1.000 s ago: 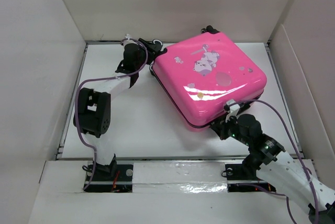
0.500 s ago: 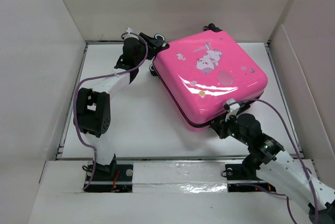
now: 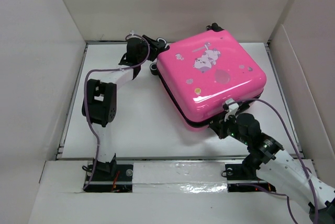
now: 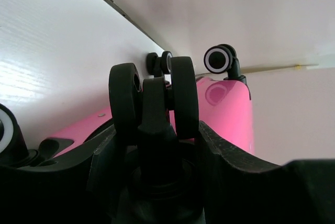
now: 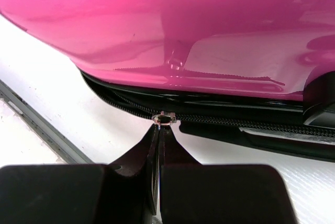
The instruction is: Pack the luggage
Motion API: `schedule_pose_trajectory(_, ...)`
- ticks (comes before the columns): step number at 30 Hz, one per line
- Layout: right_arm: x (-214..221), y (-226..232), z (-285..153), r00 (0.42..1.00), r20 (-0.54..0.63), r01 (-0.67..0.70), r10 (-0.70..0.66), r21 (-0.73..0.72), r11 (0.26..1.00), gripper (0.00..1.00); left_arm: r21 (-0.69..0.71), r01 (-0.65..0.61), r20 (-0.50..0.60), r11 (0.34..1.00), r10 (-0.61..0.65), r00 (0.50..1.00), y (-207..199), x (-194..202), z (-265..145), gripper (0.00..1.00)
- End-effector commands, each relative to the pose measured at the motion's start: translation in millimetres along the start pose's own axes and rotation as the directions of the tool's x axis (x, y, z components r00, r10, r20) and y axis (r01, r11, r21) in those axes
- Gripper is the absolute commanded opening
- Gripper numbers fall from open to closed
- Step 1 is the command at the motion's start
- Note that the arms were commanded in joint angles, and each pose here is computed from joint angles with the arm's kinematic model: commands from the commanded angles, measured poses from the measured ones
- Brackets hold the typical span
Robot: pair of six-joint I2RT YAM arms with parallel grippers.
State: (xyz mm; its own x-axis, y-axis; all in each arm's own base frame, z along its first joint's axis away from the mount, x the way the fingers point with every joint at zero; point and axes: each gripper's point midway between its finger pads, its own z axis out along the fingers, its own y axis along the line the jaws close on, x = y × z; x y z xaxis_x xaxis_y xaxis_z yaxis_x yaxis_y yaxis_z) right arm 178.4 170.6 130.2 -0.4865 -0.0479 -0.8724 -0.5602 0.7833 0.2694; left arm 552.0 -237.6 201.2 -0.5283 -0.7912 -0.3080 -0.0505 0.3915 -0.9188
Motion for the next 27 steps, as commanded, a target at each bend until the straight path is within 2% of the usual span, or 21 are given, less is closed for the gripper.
schedule_pose_trajectory(1, -56, 18, -8, 0.983, 0.184, 0.024, -0.012, -0.063, 0.998, 0.00, 0.094, -0.096, 0.071, 0.991, 0.089, 0.993, -32, -20, 7, 0.00)
schedule_pose_trajectory(4, -56, 17, -8, 0.982, 0.187, 0.020, -0.009, -0.056, 0.998, 0.00, 0.090, -0.107, 0.069, 0.990, 0.101, 0.992, -27, -17, 5, 0.00)
schedule_pose_trajectory(5, -57, 17, -8, 0.982, 0.189, 0.020, -0.009, -0.057, 0.998, 0.00, 0.087, -0.123, 0.068, 0.989, 0.117, 0.991, -23, -15, 3, 0.06)
schedule_pose_trajectory(6, -56, 17, -7, 0.983, 0.185, 0.020, -0.009, -0.055, 0.998, 0.00, 0.082, -0.138, 0.074, 0.987, 0.132, 0.989, -23, -16, 0, 0.36)
schedule_pose_trajectory(7, -56, 17, -7, 0.983, 0.185, 0.021, -0.011, -0.055, 0.998, 0.00, 0.081, -0.156, 0.091, 0.984, 0.148, 0.985, -29, -20, -7, 0.51)
schedule_pose_trajectory(8, -55, 17, -6, 0.984, 0.180, 0.021, -0.011, -0.054, 0.998, 0.00, 0.051, -0.167, 0.113, 0.985, 0.161, 0.981, -22, -22, -11, 0.72)
schedule_pose_trajectory(9, -55, 16, -5, 0.984, 0.178, 0.020, -0.011, -0.052, 0.998, 0.00, 0.041, -0.202, 0.132, 0.979, 0.195, 0.972, -23, -25, -18, 0.79)
schedule_pose_trajectory(10, -55, 16, -5, 0.985, 0.174, 0.021, -0.012, -0.049, 0.999, 0.00, 0.048, -0.223, 0.168, 0.974, 0.212, 0.963, -35, -32, -31, 0.84)
schedule_pose_trajectory(11, -56, 16, -5, 0.984, 0.179, 0.021, -0.012, -0.049, 0.999, 0.00, -0.012, -0.225, 0.196, 0.974, 0.223, 0.955, -17, -34, -37, 0.90)
schedule_pose_trajectory(13, -56, 15, -5, 0.984, 0.180, 0.018, -0.010, -0.042, 0.999, 0.00, -0.043, -0.231, 0.273, 0.972, 0.234, 0.933, -19, -57, -65, 0.92)
schedule_pose_trajectory(14, -56, 15, -5, 0.984, 0.179, 0.018, -0.010, -0.041, 0.999, 0.00, -0.098, -0.208, 0.285, 0.973, 0.228, 0.931, 11, -56, -75, 0.93)
schedule_pose_trajectory(15, -56, 14, -4, 0.983, 0.181, 0.016, -0.009, -0.041, 0.999, 0.00, -0.100, -0.191, 0.300, 0.977, 0.212, 0.930, 18, -58, -86, 0.93)
schedule_pose_trajectory(16, -56, 14, -3, 0.984, 0.179, 0.011, -0.004, -0.038, 0.999, 0.00, -0.073, -0.161, 0.345, 0.984, 0.176, 0.922, 14, -70, -107, 0.92)
schedule_pose_trajectory(17, -57, 14, -2, 0.983, 0.185, 0.008, -0.001, -0.038, 0.999, 0.00, -0.111, -0.133, 0.366, 0.985, 0.165, 0.916, 44, -65, -119, 0.90)
schedule_pose_trajectory(19, -56, 13, -1, 0.983, 0.182, 0.006, 0.000, -0.035, 0.999, 0.00, -0.095, -0.158, 0.389, 0.983, 0.183, 0.903, 41, -61, -141, 0.76)
schedule_pose_trajectory(20, -56, 12, 1, 0.984, 0.179, 0.005, 0.001, -0.031, 1.000, 0.00, -0.137, -0.168, 0.367, 0.976, 0.207, 0.907, 63, -44, -149, 0.61)
schedule_pose_trajectory(21, -56, 12, 2, 0.984, 0.177, 0.004, 0.001, -0.027, 1.000, 0.00, -0.146, -0.193, 0.355, 0.970, 0.234, 0.905, 65, -32, -154, 0.27)
schedule_pose_trajectory(22, -56, 11, 3, 0.984, 0.178, 0.005, -0.001, -0.023, 1.000, 0.00, -0.129, -0.230, 0.348, 0.965, 0.261, 0.900, 56, -20, -163, 0.15)
schedule_pose_trajectory(23, -57, 9, 4, 0.984, 0.179, 0.006, -0.004, -0.013, 1.000, 0.00, -0.116, -0.306, 0.271, 0.945, 0.326, 0.905, 58, 19, -167, 0.02)
schedule_pose_trajectory(26, -61, 9, 5, 0.983, 0.183, 0.010, -0.008, -0.005, 1.000, 0.00, -0.024, -0.450, 0.119, 0.893, 0.449, 0.885, 59, 101, -174, 0.00)
schedule_pose_trajectory(27, -61, 8, 6, 0.984, 0.177, 0.012, -0.011, -0.003, 1.000, 0.00, 0.060, -0.495, 0.026, 0.867, 0.495, 0.869, 48, 155, -181, 0.00)
